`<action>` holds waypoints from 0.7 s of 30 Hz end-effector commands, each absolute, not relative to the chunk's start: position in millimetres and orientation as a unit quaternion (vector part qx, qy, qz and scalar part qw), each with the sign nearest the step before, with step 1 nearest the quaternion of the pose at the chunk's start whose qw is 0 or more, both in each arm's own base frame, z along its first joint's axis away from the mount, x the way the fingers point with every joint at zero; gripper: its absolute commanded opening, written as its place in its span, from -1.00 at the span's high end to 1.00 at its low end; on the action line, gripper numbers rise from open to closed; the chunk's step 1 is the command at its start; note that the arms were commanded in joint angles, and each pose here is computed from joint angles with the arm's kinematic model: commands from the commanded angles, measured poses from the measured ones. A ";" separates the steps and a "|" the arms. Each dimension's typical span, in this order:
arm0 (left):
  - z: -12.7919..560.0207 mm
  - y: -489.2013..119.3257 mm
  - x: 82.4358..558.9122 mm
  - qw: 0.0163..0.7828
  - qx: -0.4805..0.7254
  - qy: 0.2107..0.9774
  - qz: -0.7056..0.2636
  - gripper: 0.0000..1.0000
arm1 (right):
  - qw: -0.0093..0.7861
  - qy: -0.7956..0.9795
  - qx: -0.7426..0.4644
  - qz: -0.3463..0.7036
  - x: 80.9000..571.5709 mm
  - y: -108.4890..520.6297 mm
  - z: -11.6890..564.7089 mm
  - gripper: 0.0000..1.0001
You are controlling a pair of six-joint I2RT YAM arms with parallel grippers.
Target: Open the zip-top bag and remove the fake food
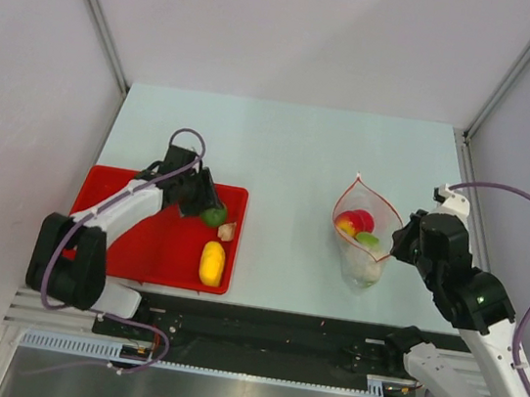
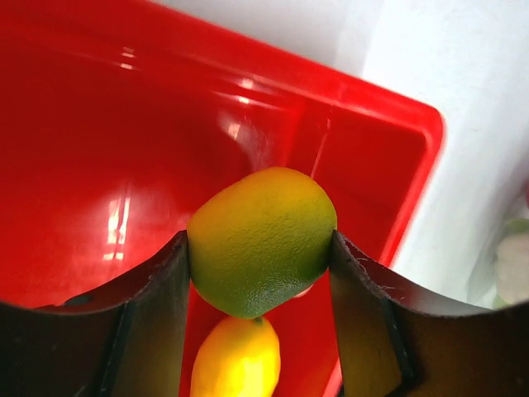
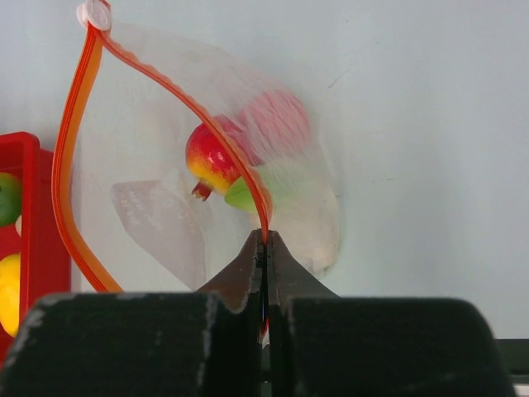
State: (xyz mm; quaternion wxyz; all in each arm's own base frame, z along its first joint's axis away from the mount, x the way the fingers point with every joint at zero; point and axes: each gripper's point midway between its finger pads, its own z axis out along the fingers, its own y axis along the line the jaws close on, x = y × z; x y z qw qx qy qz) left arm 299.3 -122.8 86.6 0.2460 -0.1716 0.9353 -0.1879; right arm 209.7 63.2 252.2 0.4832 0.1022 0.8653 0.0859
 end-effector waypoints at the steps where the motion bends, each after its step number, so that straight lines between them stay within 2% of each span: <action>1: 96.0 -131.2 333.6 0.273 -0.151 0.928 -0.205 0.10 | 0.500 0.851 0.116 0.109 214.5 67.7 271.9 1.00; 2: 95.3 -123.2 336.5 0.281 -0.157 0.929 -0.182 -0.03 | 0.499 0.852 0.116 0.108 215.0 67.9 271.3 1.00; 3: 96.7 -119.9 335.6 0.282 -0.159 0.930 -0.174 -0.27 | 0.499 0.852 0.114 0.109 215.3 68.5 271.8 1.00; 7: 119.9 -105.4 334.6 0.319 -0.147 0.926 -0.140 -0.38 | 0.496 0.857 0.099 0.103 218.5 70.9 269.3 1.00; 8: 131.4 -104.2 332.2 0.333 -0.142 0.922 -0.139 -0.60 | 0.495 0.858 0.094 0.103 220.5 72.9 268.6 1.00; 9: 133.3 -96.2 328.2 0.336 -0.147 0.923 -0.117 -0.72 | 0.495 0.858 0.084 0.106 221.2 75.4 269.0 1.00; 13: 158.3 -102.8 312.9 0.350 -0.156 0.914 -0.130 -0.75 | 0.496 0.856 0.076 0.124 220.0 81.6 272.4 1.00; 14: 164.3 -103.8 309.6 0.357 -0.156 0.912 -0.130 -0.98 | 0.492 0.858 0.071 0.129 218.8 84.1 271.8 1.00; 16: 170.5 -107.0 307.2 0.360 -0.152 0.911 -0.132 -0.99 | 0.487 0.861 0.066 0.127 218.5 84.8 269.2 1.00; 20: 213.0 -145.0 307.8 0.396 -0.101 0.886 -0.219 -0.59 | 0.487 0.862 0.059 0.128 218.4 85.9 268.9 1.00; 21: 232.3 -166.3 303.6 0.407 -0.073 0.875 -0.253 -0.55 | 0.487 0.862 0.058 0.129 218.8 86.8 269.1 1.00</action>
